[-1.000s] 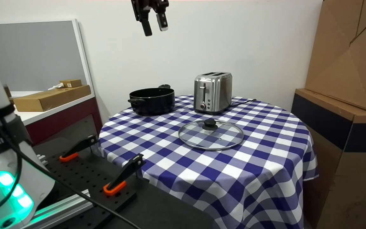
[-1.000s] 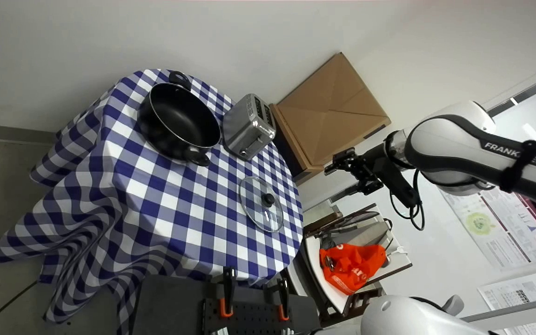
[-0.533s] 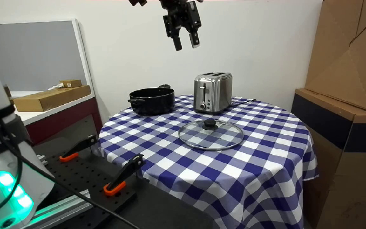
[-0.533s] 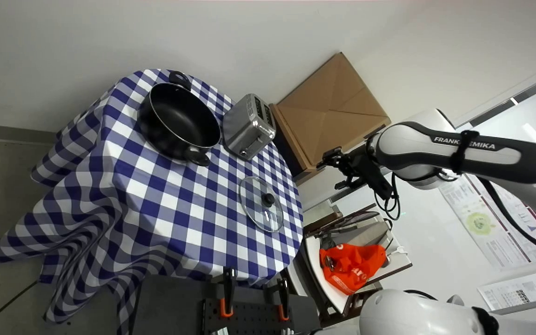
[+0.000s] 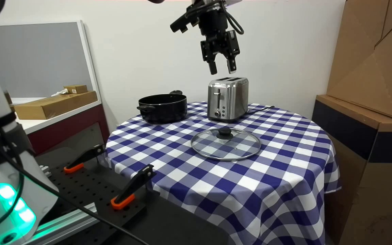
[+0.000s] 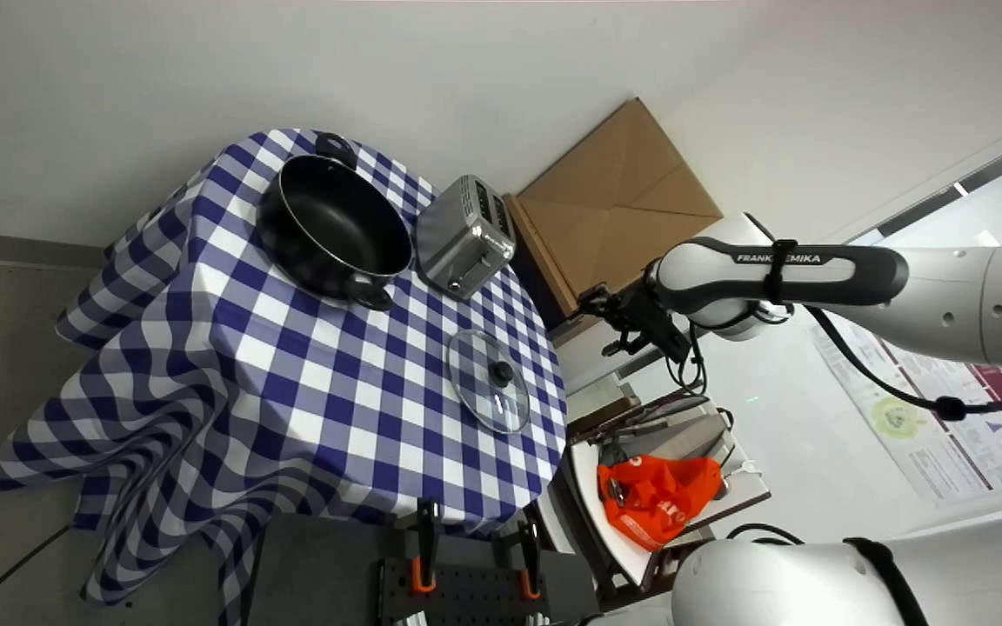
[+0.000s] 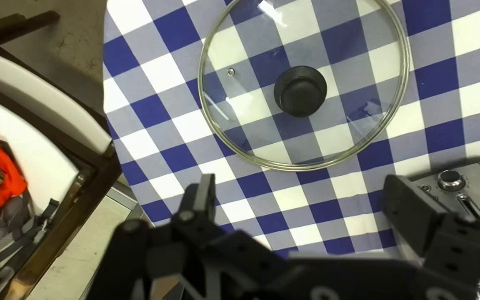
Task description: Pick up the lid from the table and put it on the pot.
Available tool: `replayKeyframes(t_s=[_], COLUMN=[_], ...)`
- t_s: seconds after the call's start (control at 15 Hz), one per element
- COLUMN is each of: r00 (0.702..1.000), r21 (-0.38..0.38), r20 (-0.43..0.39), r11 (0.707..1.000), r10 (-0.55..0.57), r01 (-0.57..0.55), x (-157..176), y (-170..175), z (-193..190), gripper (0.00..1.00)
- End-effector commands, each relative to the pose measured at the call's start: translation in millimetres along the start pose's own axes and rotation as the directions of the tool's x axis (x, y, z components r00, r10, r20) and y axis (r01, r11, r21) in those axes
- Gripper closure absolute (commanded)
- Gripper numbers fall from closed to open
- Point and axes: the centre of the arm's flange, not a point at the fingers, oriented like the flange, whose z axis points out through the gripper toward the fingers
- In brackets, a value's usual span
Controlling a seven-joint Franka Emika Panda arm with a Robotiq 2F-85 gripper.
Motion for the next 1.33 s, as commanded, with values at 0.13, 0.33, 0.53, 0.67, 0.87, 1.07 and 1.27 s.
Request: replayKeyframes(t_s=[0.13,0.33,0.53,0.67,0.87,1.07,1.27], r00=[1.0,0.999,0.998,0.997,0.994,0.99,0.987], r21=[-0.011,-0.024,-0.039,-0.045,-0.058,-0.074,-0.087], r20=[0.008,0.036,0.061,0.078,0.105,0.13,0.155], r11=[1.0,1.0,0.999,0.999,0.997,0.995,0.994], r10=[0.01,0.007,-0.008,-0.019,-0.037,-0.051,-0.051], r01=[-0.01,-0.006,0.011,0.023,0.044,0.061,0.065], x=[35,37,39,41,38,33,33], y=[-26,-34,-43,-49,-58,-63,-64], z=[53,79,104,119,140,159,175], gripper=[0.0,0.0,0.0,0.0,0.0,0.0,0.0])
